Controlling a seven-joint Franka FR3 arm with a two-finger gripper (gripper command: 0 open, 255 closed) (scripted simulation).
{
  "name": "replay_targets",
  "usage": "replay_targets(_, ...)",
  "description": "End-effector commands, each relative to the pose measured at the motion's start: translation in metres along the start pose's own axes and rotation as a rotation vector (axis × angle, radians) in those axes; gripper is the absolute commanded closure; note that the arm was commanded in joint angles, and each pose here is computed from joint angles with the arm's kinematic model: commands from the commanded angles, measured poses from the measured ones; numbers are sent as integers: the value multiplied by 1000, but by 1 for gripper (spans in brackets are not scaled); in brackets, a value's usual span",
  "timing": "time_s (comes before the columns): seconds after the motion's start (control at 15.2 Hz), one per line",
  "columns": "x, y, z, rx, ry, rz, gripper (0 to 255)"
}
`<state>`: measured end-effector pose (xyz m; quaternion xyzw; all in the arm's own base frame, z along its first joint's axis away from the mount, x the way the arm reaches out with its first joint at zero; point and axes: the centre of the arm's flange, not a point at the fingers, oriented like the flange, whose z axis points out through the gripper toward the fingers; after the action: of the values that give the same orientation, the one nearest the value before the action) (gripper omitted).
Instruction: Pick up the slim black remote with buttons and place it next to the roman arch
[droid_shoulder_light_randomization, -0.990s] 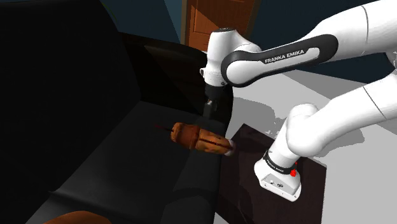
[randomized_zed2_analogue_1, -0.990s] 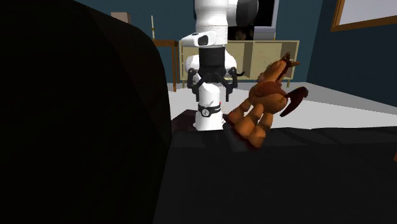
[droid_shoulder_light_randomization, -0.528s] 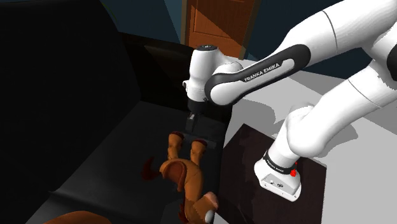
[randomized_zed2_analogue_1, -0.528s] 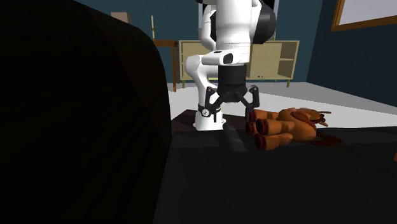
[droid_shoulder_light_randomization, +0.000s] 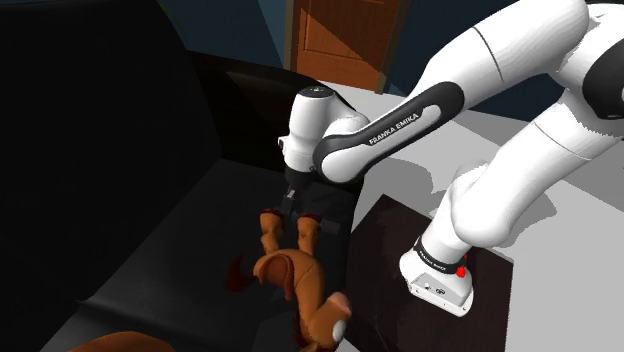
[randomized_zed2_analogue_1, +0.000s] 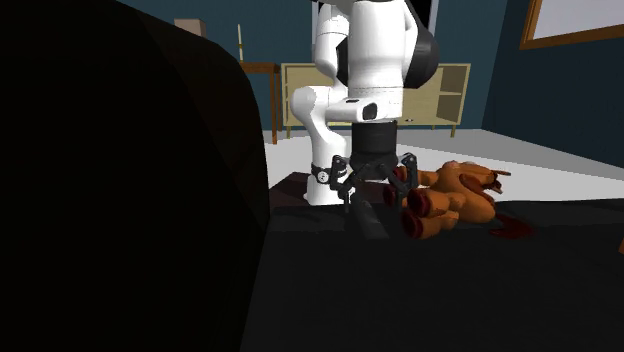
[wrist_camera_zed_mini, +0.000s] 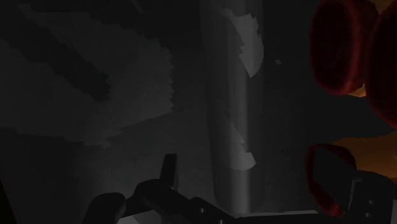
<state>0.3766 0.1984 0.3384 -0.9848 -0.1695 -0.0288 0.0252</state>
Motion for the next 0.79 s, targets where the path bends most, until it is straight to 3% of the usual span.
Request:
replay_targets(0.0, -7, -1, 25, 0, -36, -1, 0)
replay_targets(0.46, -7, -1, 25, 0, -36, -1, 0)
replay_targets(0.53, -4, -3, 23, 0, -36, -1, 255)
replay_targets(0.73, -14, -10, 21, -2, -36, -1, 255)
